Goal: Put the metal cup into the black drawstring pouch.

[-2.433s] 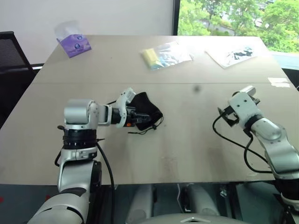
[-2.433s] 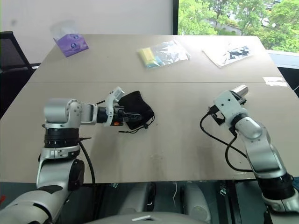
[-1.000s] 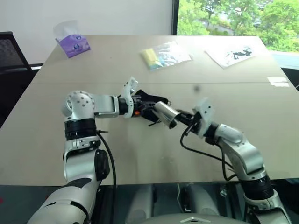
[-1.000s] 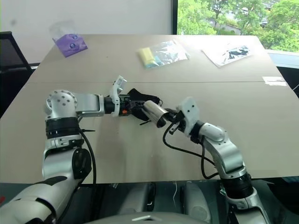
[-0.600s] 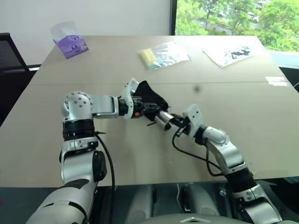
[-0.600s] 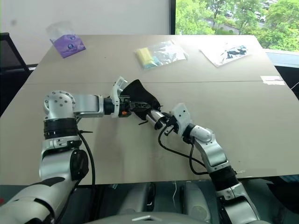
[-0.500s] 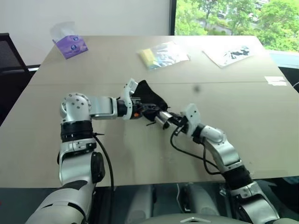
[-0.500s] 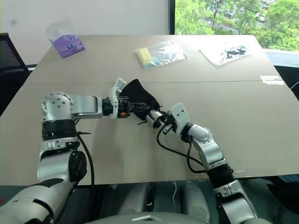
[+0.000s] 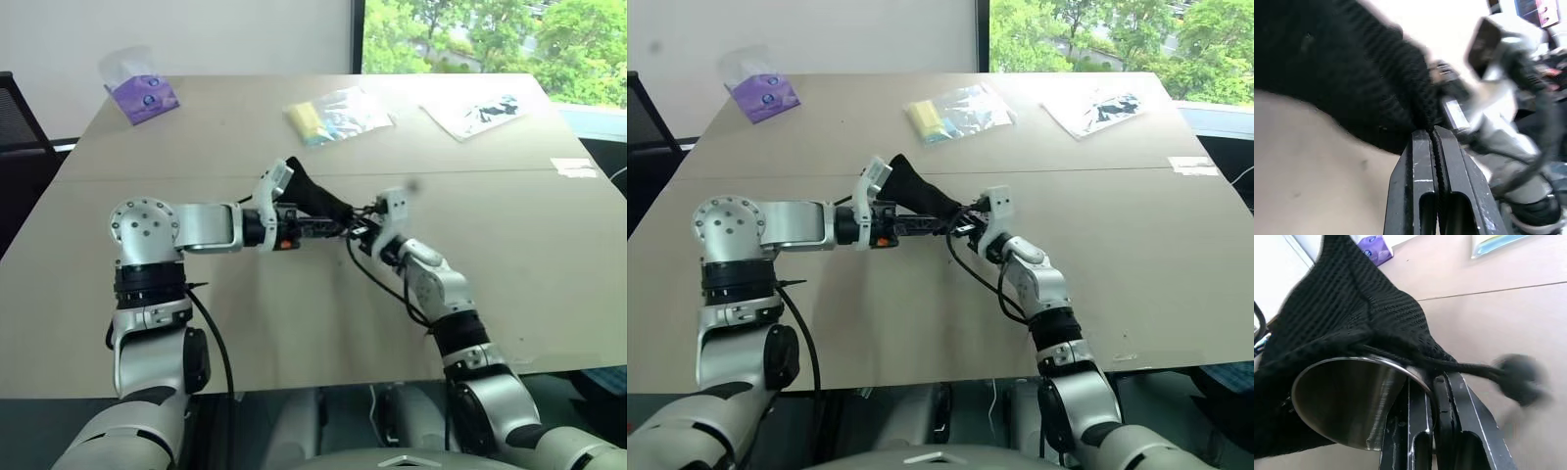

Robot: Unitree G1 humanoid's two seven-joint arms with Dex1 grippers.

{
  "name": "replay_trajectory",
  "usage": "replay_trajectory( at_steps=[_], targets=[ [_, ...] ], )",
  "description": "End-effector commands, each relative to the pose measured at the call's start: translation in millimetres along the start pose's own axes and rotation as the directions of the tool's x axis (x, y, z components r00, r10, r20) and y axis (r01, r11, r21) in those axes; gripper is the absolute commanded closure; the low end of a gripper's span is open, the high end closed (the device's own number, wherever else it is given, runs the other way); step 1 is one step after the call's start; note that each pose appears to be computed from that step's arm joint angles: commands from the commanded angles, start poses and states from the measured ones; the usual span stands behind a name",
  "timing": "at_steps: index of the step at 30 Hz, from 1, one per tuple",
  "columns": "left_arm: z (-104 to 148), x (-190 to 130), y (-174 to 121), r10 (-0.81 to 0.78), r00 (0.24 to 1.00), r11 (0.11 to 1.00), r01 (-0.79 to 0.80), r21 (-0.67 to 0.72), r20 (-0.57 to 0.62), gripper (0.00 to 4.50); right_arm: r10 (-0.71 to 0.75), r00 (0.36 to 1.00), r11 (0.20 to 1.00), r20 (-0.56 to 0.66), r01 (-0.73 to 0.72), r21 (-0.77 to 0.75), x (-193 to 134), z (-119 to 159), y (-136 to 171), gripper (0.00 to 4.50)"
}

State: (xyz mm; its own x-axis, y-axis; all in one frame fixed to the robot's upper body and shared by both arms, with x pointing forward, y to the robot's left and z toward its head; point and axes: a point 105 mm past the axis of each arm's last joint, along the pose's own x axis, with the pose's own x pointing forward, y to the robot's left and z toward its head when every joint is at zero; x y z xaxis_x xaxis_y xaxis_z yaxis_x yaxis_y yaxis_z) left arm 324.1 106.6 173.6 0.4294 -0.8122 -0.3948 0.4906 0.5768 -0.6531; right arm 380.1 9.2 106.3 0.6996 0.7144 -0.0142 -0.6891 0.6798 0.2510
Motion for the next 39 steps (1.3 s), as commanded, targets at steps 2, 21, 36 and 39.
replay_trajectory(
  at_steps=[2, 21, 36, 39],
  targets=[
    [15, -1, -37, -0.121, 0.99, 0.99, 0.116, 0.082, 0.066, 4.5, 0.019, 0.999, 0.708, -0.033, -0.037, -0.706, 26, 11, 24, 4.47],
    [25, -14, -27, -0.042, 0.98, 0.995, 0.059, -0.085, 0.194, 4.5, 0.163, 0.983, 0.976, 0.084, -0.148, -0.159, 54, 36, 59, 4.47],
    [51, -44, 59, 0.154, 0.907, 0.983, -0.102, -0.152, 0.392, 4.5, 0.213, 0.977, 0.919, 0.016, -0.195, -0.342, -33, 51, 39, 0.37],
    [53, -52, 60, 0.123, 0.906, 0.989, -0.077, -0.129, 0.405, 4.5, 0.165, 0.986, 0.924, 0.012, -0.151, -0.353, -39, 54, 29, 0.37]
  ],
)
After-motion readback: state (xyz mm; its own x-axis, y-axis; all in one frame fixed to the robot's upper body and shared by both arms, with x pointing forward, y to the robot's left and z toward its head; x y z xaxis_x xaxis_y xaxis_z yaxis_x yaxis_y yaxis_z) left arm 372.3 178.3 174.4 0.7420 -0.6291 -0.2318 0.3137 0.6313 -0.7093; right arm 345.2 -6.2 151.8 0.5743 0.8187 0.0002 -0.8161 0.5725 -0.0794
